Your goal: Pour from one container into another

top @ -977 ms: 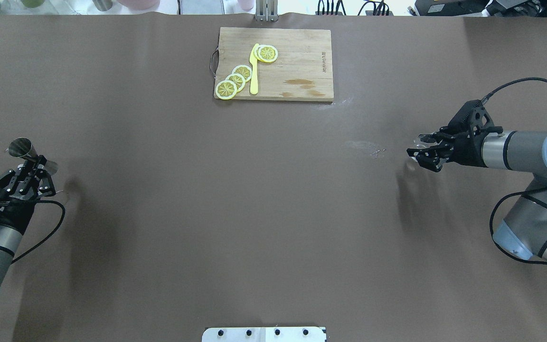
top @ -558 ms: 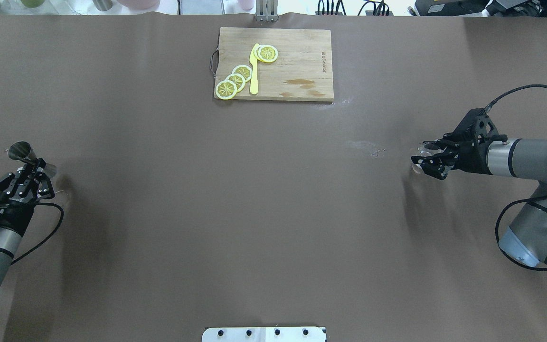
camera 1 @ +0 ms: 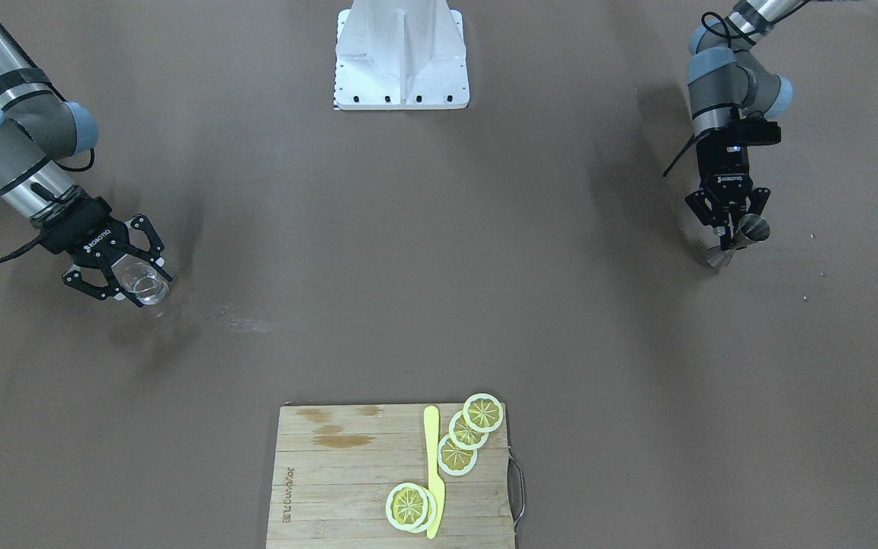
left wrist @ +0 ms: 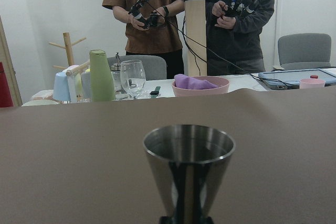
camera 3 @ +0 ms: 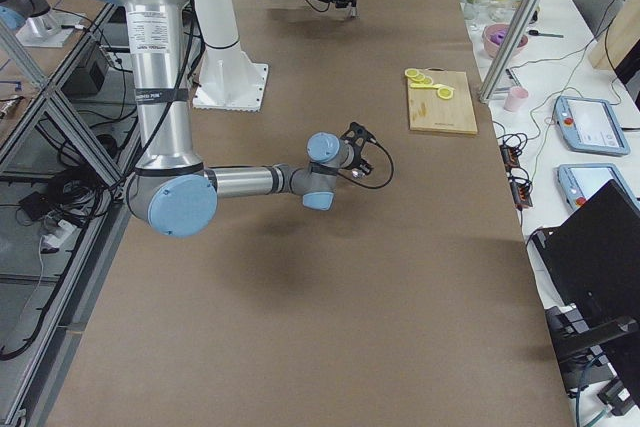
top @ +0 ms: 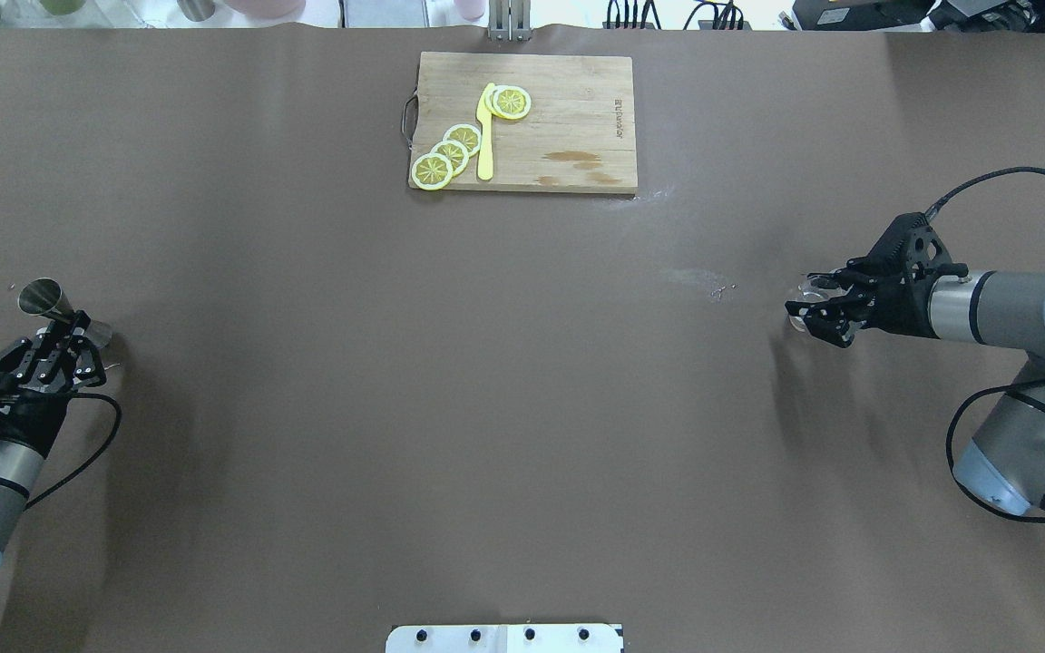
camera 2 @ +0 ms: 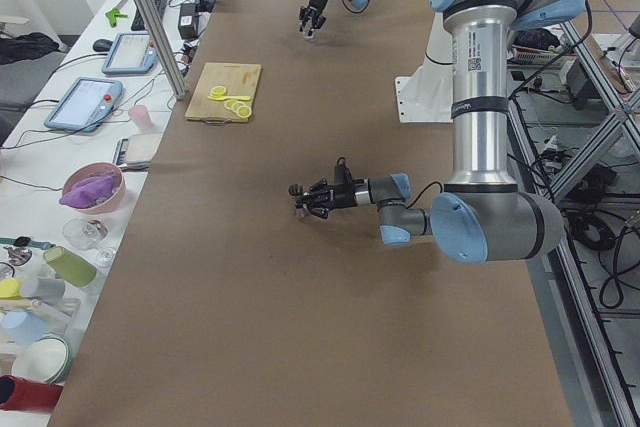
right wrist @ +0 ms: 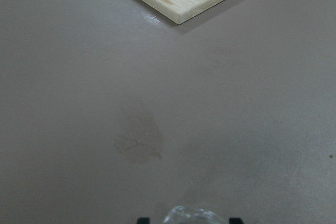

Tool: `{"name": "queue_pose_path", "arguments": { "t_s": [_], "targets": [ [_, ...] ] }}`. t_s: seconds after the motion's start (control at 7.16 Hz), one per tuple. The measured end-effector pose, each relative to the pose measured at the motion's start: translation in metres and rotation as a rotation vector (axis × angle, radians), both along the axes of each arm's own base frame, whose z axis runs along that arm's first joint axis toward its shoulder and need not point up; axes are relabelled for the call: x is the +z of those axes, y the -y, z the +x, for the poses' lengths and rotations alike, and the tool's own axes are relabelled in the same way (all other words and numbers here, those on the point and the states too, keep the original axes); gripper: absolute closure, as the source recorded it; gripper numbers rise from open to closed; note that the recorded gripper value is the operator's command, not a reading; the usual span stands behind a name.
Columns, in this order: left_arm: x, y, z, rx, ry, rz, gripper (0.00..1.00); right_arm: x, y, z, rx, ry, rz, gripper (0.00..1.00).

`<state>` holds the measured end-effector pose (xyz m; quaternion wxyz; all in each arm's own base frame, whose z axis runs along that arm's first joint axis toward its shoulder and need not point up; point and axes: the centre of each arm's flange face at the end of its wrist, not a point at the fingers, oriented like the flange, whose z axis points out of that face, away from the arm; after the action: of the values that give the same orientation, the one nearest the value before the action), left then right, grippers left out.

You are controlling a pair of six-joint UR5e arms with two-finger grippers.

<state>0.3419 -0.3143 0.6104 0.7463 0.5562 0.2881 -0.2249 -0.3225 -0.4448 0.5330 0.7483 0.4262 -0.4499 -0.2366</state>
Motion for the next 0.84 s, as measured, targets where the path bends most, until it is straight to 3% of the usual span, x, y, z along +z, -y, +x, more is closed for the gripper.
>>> {"name": "queue_pose_path", "arguments": {
  "t_s": [0.14, 0.28, 0.42, 0.56, 0.7, 0.84],
  "targets": [
    [0.001, -0.001, 0.001, 0.001, -0.001, -0.001, 1.00, -0.001, 0.000, 0.000, 0.000, 0.002, 0.003, 0.97],
    [0.001, -0.001, 0.001, 0.001, -0.001, -0.001, 1.00, -0.005, 0.001, -0.001, -0.001, 0.008, 0.009, 0.69],
    [0.002, -0.001, 0.002, 0.001, 0.001, -0.001, 1.00, -0.011, 0.001, -0.002, -0.001, 0.017, 0.016, 0.35],
    [0.003, -0.001, 0.002, 0.001, 0.002, -0.001, 1.00, -0.016, 0.002, -0.004, -0.002, 0.025, 0.023, 0.22],
    [0.003, -0.002, 0.002, 0.002, 0.002, -0.001, 1.00, -0.019, 0.003, -0.004, -0.002, 0.032, 0.028, 0.21],
    [0.003, -0.003, 0.004, 0.005, 0.000, 0.000, 1.00, -0.021, 0.003, -0.005, -0.002, 0.037, 0.030, 0.14]
  ]
}}
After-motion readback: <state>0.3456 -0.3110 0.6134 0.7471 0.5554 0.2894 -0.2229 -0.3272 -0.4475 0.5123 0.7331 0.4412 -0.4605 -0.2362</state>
